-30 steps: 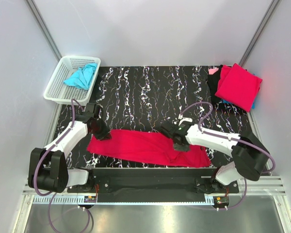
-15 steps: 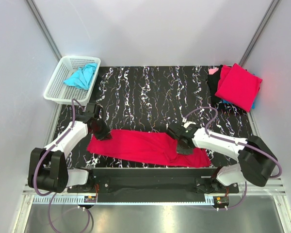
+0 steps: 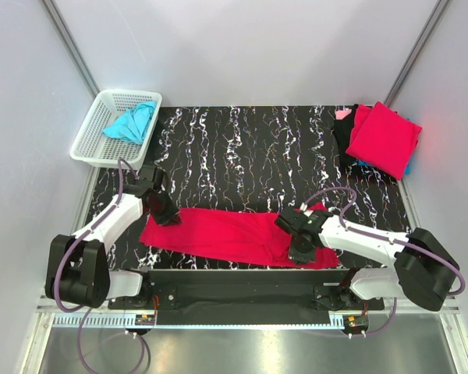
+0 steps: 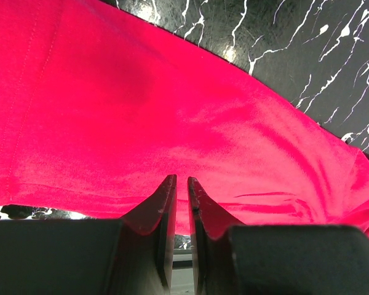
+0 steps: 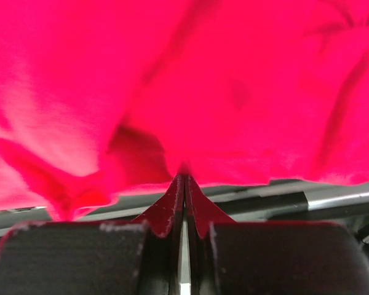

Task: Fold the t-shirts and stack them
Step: Fold the tshirt

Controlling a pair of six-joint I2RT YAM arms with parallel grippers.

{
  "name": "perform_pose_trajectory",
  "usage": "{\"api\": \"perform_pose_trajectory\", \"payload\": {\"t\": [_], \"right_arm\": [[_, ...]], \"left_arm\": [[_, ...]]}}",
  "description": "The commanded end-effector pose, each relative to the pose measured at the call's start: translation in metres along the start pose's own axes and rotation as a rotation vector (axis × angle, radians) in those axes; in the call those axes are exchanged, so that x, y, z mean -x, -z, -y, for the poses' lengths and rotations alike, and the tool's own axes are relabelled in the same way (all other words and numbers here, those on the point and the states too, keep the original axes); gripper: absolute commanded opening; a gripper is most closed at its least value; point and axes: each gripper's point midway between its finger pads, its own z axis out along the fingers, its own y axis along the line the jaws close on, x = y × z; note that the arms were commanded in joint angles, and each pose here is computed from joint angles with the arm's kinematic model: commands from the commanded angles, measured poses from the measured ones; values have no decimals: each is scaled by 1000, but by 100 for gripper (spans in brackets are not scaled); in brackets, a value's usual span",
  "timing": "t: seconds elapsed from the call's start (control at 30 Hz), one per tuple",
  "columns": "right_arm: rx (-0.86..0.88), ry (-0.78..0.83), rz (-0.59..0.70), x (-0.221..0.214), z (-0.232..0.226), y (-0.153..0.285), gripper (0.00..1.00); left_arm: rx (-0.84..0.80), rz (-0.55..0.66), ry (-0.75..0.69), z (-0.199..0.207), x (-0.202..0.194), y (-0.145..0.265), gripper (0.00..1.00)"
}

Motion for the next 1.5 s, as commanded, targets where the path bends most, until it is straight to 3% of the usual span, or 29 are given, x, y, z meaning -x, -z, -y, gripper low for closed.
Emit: {"api": "perform_pose_trajectory", "payload": {"t": [0.0, 0.1, 0.33, 0.37, 0.4, 0.47, 0.53, 0.63, 0.77, 0.83, 1.0, 1.47], "right_arm": [[-11, -25, -39, -13, 6, 3, 7], [-23, -60, -21, -9, 7, 9, 4], [-60, -128, 237, 50, 4, 58, 1], [-41, -127, 261, 57, -2, 64, 5], [-46, -125, 277, 61, -3, 65, 17], [-41, -96, 281, 65, -11, 67, 29], [-74, -61, 257, 63, -13, 58, 49], [-73, -28, 247, 65, -23, 44, 70], [41, 11, 254, 70, -51, 36, 82], [46, 19, 244, 72, -54, 33, 81], [44, 15, 205, 70, -57, 19, 65], [-52, -52, 84, 69, -41, -23, 59]], "left_arm": [[-43, 31, -20, 16, 10, 3, 17], [-42, 25, -24, 16, 8, 2, 17], [-56, 41, -48, 19, 10, 7, 18], [-59, 45, -50, 20, 11, 9, 18], [-62, 46, -54, 20, 11, 10, 18], [-62, 40, -56, 20, 10, 9, 19], [-57, 38, -64, 19, 8, 9, 20], [-29, 30, -63, 13, 4, 4, 24], [5, 12, -56, 3, -4, -1, 26], [22, 14, -54, -1, -6, 0, 26], [115, 19, -41, -22, -14, 1, 27], [239, -74, -50, -35, -18, -24, 25]]}}
